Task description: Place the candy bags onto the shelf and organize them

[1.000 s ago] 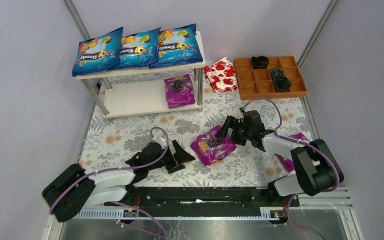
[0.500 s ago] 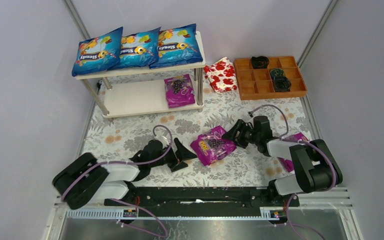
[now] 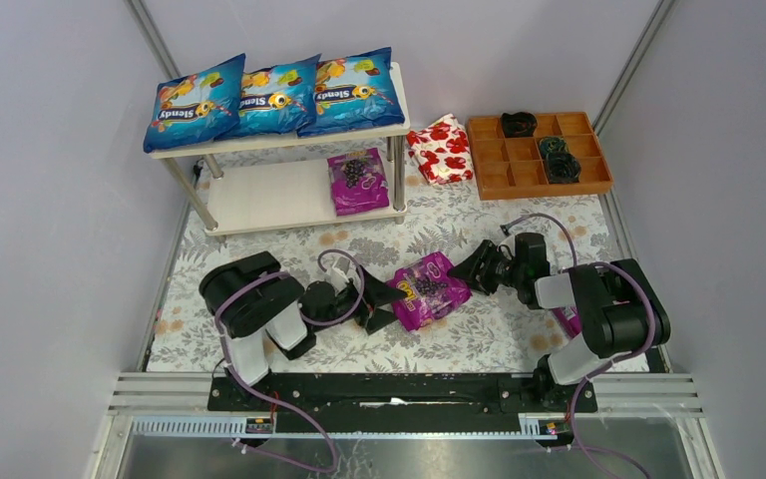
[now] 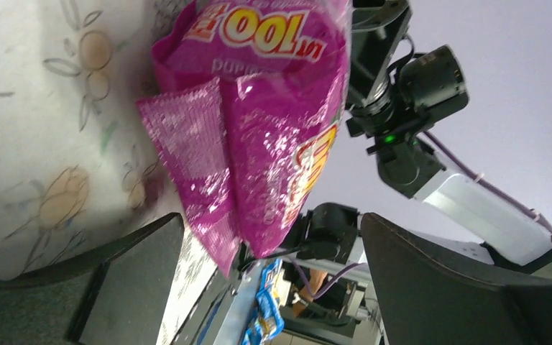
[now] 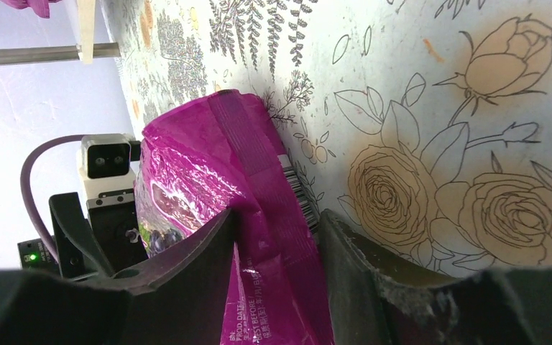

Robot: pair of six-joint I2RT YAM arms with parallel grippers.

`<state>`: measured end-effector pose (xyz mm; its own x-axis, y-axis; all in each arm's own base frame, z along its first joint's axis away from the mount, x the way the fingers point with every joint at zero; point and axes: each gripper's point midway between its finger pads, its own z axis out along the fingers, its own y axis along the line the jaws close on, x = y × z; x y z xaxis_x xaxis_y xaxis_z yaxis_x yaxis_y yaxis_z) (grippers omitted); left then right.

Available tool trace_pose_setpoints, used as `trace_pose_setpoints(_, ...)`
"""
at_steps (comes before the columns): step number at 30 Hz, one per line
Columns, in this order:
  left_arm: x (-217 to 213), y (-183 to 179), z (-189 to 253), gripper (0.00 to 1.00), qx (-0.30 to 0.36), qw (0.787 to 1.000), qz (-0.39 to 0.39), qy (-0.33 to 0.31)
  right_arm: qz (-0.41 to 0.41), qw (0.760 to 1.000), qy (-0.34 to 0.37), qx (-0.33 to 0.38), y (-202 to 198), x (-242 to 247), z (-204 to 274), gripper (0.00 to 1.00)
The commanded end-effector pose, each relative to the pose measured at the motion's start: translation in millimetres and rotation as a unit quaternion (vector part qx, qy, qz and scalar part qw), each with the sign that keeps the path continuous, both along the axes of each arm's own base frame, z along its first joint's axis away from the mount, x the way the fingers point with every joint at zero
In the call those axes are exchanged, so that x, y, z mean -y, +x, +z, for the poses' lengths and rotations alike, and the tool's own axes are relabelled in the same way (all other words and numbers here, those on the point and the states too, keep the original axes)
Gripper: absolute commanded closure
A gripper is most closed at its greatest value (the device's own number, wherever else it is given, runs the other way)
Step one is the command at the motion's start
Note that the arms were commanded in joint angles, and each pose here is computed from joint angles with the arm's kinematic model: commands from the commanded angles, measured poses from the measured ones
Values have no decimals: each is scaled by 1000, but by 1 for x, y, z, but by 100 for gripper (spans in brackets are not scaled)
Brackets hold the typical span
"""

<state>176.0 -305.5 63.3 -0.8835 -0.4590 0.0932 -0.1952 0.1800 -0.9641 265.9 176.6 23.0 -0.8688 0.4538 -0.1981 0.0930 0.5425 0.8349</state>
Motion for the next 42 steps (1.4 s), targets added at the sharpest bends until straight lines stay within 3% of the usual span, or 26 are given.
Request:
trace_pose_setpoints(1, 8, 18, 7, 2, 6, 998, 50, -31, -6, 999, -17, -32, -15, 6, -20, 47)
trace_pose_setpoints(4, 10, 25, -2, 2, 17, 997, 76, -3, -7, 999, -16, -30, -16, 7, -18, 47)
trace_pose_setpoints(8, 4, 35, -34, 1, 27, 986, 118, 115, -11, 1000, -11, -18, -14, 6, -9, 46)
trace_pose_setpoints(10, 12, 44, -27, 1, 58, 981, 122, 143, -13, 1000, -12, -11, -12, 6, -4, 46)
trace_pose_setpoints(15, 27, 57, -8, 2, 84, 983, 133, 91, -13, 1000, -10, -7, -11, 6, -1, 46)
trace_pose_setpoints(18, 43, 53, 6, 8, 99, 987, 109, 60, -6, 1000, -5, -8, -13, 4, 0, 46)
trace_pose_setpoints(24, 45, 50, 11, 29, 110, 985, 97, 88, -5, 1000, -6, -2, -15, 5, 1, 44)
trace_pose_setpoints(26, 45, 48, 10, 37, 97, 986, 92, 100, -3, 1000, -8, -1, -16, 5, 0, 42)
trace_pose_setpoints(33, 38, 40, 20, 48, 91, 987, 69, 113, -2, 1000, -21, 11, -19, 8, 1, 22)
trace_pose_setpoints(35, 33, 40, 25, 51, 94, 986, 63, 120, 2, 999, -42, 23, -17, 12, 4, 14)
trace_pose_setpoints(36, 29, 42, 25, 54, 95, 985, 66, 126, 3, 998, -56, 25, -17, 15, 4, 2)
trace_pose_setpoints(42, 7, 40, 36, 64, 78, 990, 59, 102, 2, 986, -158, 59, -10, 41, 25, 0)
